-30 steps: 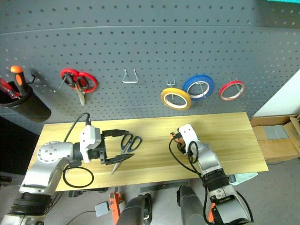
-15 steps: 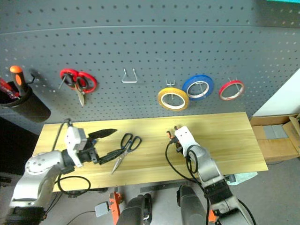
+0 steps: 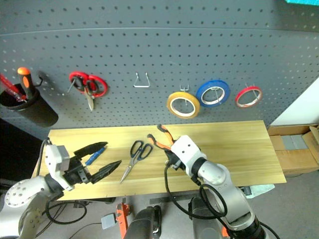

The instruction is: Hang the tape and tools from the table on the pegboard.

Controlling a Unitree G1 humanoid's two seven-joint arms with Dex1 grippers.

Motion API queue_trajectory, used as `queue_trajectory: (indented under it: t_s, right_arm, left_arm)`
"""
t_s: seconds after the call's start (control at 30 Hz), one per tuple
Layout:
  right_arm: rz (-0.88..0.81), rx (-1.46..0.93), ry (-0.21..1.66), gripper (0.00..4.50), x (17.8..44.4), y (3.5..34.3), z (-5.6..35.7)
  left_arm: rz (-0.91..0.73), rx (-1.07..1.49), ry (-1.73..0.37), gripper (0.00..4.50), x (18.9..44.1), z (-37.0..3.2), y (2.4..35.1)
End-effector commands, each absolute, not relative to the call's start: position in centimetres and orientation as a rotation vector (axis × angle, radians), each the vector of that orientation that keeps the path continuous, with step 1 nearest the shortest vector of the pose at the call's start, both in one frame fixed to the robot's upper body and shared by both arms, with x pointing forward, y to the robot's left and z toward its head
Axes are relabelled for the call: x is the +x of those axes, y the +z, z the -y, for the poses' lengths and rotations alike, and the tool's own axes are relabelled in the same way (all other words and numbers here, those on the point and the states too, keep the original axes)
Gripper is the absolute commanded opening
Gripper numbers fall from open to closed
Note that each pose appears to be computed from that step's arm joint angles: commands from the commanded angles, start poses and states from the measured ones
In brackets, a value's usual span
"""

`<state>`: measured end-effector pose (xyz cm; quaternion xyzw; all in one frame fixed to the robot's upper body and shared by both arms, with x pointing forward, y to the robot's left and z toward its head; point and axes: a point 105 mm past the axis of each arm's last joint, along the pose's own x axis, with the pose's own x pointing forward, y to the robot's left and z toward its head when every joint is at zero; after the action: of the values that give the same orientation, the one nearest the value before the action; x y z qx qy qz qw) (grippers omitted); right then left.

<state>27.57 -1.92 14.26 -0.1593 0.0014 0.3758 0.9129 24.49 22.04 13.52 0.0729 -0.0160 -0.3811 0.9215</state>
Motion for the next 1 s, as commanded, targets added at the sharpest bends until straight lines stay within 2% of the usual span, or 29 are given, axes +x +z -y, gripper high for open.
queue_trajectory:
  t_s: [0.03,0.1,0.27,0.6,1.0]
  right_arm:
    - [0.209,-0.277,0.736,1.73,28.1,19.8,1.5]
    - [0.264,-0.265,0.733,1.73,28.7,21.7,0.9]
    - [0.329,-0.243,0.739,1.73,29.3,24.0,-0.2]
    - [0.424,-0.227,0.728,1.73,31.8,27.0,-1.8]
    - [0.553,-0.205,0.777,1.73,32.7,30.4,-5.7]
  left_arm:
    - [0.108,0.152,-0.775,4.50,24.6,-21.7,15.4]
    - [0.123,0.152,-0.763,4.50,24.9,-21.8,15.7]
    - [0.161,0.139,-0.734,4.50,25.6,-21.8,16.4]
    - [0.211,0.133,-0.732,4.50,26.4,-20.9,17.4]
    - [0.233,0.134,-0.685,4.50,26.9,-21.3,18.0]
